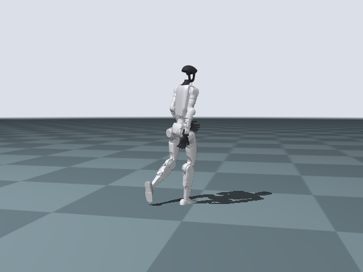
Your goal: Walk run
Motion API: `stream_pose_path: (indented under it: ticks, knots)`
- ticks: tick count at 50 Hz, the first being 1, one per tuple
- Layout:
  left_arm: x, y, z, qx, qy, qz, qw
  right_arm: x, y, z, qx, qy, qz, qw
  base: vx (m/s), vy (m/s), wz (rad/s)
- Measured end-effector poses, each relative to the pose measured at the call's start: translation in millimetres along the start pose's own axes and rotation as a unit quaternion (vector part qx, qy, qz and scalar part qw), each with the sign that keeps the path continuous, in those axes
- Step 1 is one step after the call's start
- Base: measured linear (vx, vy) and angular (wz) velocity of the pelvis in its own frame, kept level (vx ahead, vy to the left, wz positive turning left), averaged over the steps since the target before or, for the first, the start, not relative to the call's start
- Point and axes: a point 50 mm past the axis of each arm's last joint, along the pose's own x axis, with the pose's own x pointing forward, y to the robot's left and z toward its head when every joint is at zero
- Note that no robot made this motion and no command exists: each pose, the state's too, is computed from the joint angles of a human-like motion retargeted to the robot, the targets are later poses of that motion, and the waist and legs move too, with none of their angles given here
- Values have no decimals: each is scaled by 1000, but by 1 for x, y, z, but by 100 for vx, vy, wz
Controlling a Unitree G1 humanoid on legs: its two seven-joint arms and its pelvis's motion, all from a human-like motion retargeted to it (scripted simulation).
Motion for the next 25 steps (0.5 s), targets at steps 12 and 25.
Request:
stream_pose_path:
  ticks: [12, 25]
  knots:
    - [-6, 13, 10, 59, -11, -11, 998, -96, -53, 259, -190, -393, -261, 861, 93, -8, -148]
    - [-2, 1, 4, 50, -3, -12, 999, -28, -46, 140, -120, -207, -178, 954, 129, 0, -11]
